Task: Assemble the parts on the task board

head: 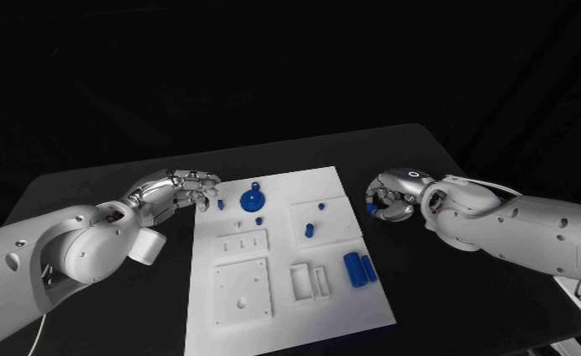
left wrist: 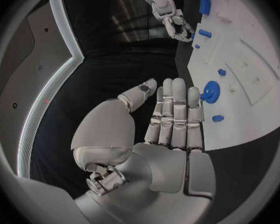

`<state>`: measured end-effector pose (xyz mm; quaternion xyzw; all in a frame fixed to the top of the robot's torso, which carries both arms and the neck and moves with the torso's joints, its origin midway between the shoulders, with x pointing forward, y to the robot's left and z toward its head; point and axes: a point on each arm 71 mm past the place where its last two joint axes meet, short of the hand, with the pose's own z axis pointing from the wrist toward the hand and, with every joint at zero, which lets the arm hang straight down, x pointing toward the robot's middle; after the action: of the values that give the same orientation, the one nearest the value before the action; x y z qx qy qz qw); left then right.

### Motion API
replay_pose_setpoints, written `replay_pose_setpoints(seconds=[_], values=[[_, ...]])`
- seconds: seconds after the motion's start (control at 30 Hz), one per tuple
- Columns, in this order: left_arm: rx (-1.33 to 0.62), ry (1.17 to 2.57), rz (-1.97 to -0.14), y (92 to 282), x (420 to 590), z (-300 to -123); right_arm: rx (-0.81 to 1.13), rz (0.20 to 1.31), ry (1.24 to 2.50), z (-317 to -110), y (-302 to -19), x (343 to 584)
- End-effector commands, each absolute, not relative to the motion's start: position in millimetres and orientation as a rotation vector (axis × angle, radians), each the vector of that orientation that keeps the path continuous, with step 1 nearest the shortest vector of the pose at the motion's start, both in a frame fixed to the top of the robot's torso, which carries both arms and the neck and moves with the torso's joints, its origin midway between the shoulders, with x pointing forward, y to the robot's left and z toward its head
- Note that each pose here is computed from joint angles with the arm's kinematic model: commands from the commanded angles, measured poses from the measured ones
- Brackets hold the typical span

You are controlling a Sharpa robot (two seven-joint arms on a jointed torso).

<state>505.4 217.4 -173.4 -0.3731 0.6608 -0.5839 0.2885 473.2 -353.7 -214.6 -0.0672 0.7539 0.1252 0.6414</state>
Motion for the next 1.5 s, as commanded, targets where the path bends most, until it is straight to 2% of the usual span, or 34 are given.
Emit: replay_pose_setpoints(seconds=[0.03,0.3,0.47,0.57,0.8,1.13,1.27,1.5], values=[[-0.986,1.765,-1.567,217.1,504.9,-172.9,-0.197,0.259,1.814,-233.5,-351.9,466.6],[-0.985,1.766,-1.565,217.5,505.0,-173.1,-0.165,0.304,1.773,-230.6,-347.1,467.2],[-0.978,1.765,-1.558,218.8,505.8,-173.3,-0.004,0.402,1.772,-228.0,-346.3,465.5],[-0.979,1.766,-1.556,219.2,505.5,-173.7,0.012,0.417,1.746,-223.2,-345.8,465.4],[-0.981,1.767,-1.553,219.9,505.2,-174.5,0.109,0.503,1.661,-197.2,-342.3,474.7],[-0.981,1.772,-1.553,219.4,504.5,-175.7,0.285,0.687,1.604,-173.0,-330.9,482.6],[-0.981,1.773,-1.553,219.6,504.3,-176.2,0.424,0.791,1.632,-174.0,-324.8,484.7],[-0.98,1.778,-1.554,218.8,503.9,-177.3,0.635,1.008,1.709,-180.4,-295.7,483.1]])
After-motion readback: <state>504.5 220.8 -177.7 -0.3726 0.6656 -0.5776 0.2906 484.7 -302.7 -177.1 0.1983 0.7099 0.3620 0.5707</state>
